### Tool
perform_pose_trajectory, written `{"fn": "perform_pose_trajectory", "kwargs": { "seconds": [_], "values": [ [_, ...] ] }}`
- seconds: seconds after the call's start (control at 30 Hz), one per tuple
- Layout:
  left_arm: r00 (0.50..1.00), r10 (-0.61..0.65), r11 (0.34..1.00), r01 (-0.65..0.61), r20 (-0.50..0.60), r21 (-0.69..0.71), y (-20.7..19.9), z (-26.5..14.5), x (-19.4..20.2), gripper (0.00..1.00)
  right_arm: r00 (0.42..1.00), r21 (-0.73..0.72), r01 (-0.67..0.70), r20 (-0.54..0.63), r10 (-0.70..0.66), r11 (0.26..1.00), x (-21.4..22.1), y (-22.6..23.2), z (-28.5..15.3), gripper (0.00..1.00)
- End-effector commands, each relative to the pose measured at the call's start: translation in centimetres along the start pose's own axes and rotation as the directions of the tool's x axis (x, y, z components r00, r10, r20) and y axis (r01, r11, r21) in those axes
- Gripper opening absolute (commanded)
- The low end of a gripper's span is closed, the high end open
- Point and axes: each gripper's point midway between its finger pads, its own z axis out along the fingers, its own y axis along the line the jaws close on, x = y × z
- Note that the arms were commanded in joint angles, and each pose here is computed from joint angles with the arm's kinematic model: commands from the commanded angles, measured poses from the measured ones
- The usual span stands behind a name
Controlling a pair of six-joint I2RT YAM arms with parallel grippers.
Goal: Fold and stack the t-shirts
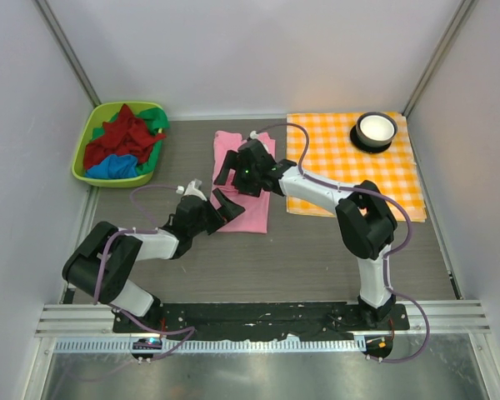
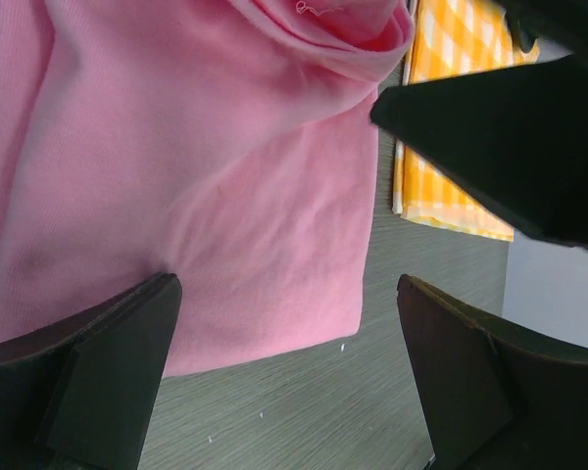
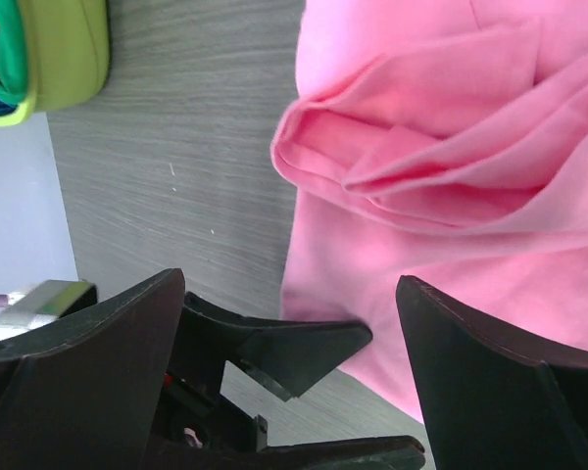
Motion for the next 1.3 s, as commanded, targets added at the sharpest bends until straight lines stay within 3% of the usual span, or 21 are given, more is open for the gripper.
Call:
{"fn": "perform_pose_trajectory", "kwargs": {
  "seconds": [0.0, 0.57, 0.8, 1.0, 1.1, 1.17, 1.2, 1.23, 1.27],
  "values": [
    [0.998, 0.006, 0.986, -0.016, -0.056, -0.169, 5.3, -0.5, 2.3, 1.00, 0.998, -0.061, -0.059, -0.029, 0.057, 0.996, 0.6, 1.0, -0.9, 0.96],
    [0.998, -0.004, 0.992, -0.003, -0.060, -0.125, 4.2, -0.8, 2.3, 1.00, 0.996, -0.048, -0.065, 0.060, 0.067, 0.997, -3.5, -0.3, 5.6, 0.96],
    [0.997, -0.015, 0.993, 0.006, -0.074, -0.121, 4.7, -1.1, 3.0, 1.00, 0.967, -0.014, -0.059, 0.247, 0.060, 0.998, -10.4, -2.6, 6.5, 0.96],
    [0.997, -0.018, 0.993, 0.008, -0.081, -0.114, 4.7, -1.2, 3.3, 1.00, 0.930, -0.056, 0.041, 0.367, -0.018, 0.998, -14.9, -0.6, 6.7, 0.96],
    [0.998, -0.011, 0.997, 0.006, -0.065, -0.073, 3.3, -1.4, 2.5, 1.00, 0.841, -0.008, 0.126, 0.531, -0.102, 0.992, -19.2, 1.7, 2.2, 0.96],
    [0.997, 0.011, 0.997, -0.017, -0.073, -0.081, 2.3, -1.6, 1.8, 1.00, 0.781, 0.110, 0.150, 0.596, -0.186, 0.982, -20.6, 0.8, -0.6, 0.98],
    [0.998, 0.026, 0.998, -0.029, -0.060, -0.057, 0.8, -2.1, 0.9, 1.00, 0.744, 0.101, 0.156, 0.643, -0.184, 0.983, -22.0, 2.4, -4.6, 0.98],
    [0.995, 0.027, 0.993, -0.039, -0.100, -0.112, 1.4, -2.7, 1.4, 1.00, 0.746, 0.142, 0.156, 0.632, -0.211, 0.977, -21.1, 1.2, -5.1, 0.98],
    [0.995, 0.058, 0.994, -0.065, -0.082, -0.084, -0.6, -2.7, -0.1, 1.00, 0.729, 0.167, 0.153, 0.646, -0.225, 0.974, -21.1, 1.0, -7.0, 0.99]
  ]
}}
